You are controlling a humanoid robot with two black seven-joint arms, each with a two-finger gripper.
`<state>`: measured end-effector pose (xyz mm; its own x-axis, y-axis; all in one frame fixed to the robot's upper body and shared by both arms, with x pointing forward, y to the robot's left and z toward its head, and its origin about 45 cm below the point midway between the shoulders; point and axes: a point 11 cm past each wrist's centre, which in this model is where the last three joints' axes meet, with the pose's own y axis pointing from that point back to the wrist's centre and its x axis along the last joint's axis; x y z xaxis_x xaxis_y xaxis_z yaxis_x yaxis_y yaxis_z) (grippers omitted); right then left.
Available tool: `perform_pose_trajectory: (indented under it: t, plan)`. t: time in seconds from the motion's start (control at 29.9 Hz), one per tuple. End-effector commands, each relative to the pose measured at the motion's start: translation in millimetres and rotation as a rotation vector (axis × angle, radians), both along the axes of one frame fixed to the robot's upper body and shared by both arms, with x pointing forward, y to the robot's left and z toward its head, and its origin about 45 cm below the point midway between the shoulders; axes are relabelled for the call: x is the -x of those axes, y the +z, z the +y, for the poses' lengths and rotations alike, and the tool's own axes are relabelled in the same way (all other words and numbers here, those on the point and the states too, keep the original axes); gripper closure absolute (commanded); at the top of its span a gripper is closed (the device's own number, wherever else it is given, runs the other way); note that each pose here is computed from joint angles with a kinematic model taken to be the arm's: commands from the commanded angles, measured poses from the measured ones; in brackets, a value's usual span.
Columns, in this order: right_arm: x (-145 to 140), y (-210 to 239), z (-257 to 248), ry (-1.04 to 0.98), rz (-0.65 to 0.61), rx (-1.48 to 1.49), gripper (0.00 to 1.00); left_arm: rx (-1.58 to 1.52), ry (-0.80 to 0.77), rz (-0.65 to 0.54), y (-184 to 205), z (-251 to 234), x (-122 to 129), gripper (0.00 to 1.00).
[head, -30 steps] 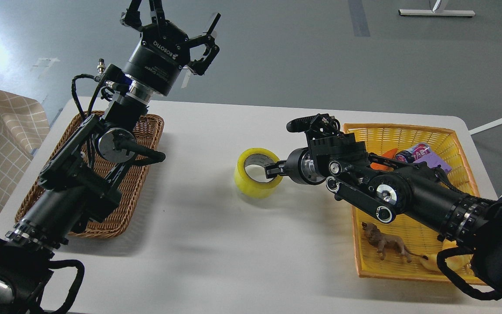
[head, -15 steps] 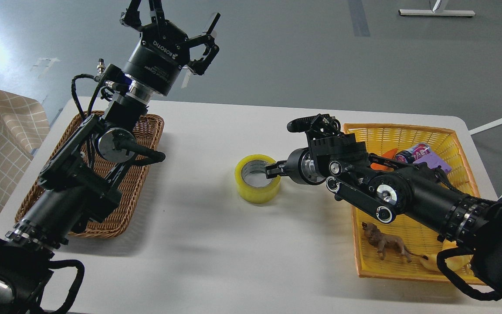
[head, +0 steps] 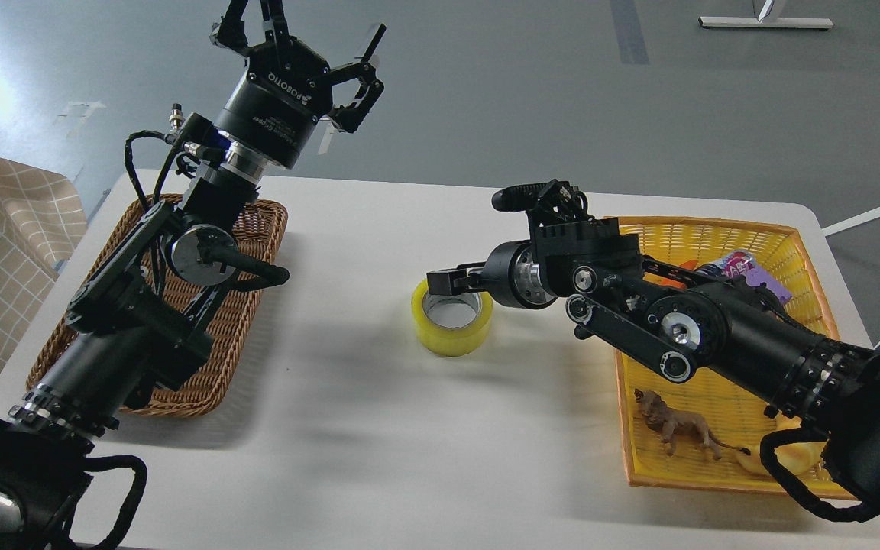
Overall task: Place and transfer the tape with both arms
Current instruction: 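Withdraw the right gripper up and back above the yellow basket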
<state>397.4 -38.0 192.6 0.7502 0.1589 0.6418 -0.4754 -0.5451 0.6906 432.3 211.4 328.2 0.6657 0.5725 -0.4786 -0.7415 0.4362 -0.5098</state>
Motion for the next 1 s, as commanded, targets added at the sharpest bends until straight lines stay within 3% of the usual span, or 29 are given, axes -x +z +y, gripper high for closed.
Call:
perform_pose_trajectory:
  t: [0.0, 0.63, 0.97]
  plan:
    - [14, 24, 23, 0.071, -0.028, -0.074, 0.01, -0.002, 0.000, 0.000, 0, 0, 0, 0.02]
    - [-5, 150, -57, -0.011, -0.281, -0.287, 0.01, -0.011, 0.008, 0.003, -1, 5, 0, 0.02]
    - [2, 170, -97, -0.130, -0.298, -0.491, 0.01, -0.011, 0.010, 0.002, -1, 6, 0, 0.02]
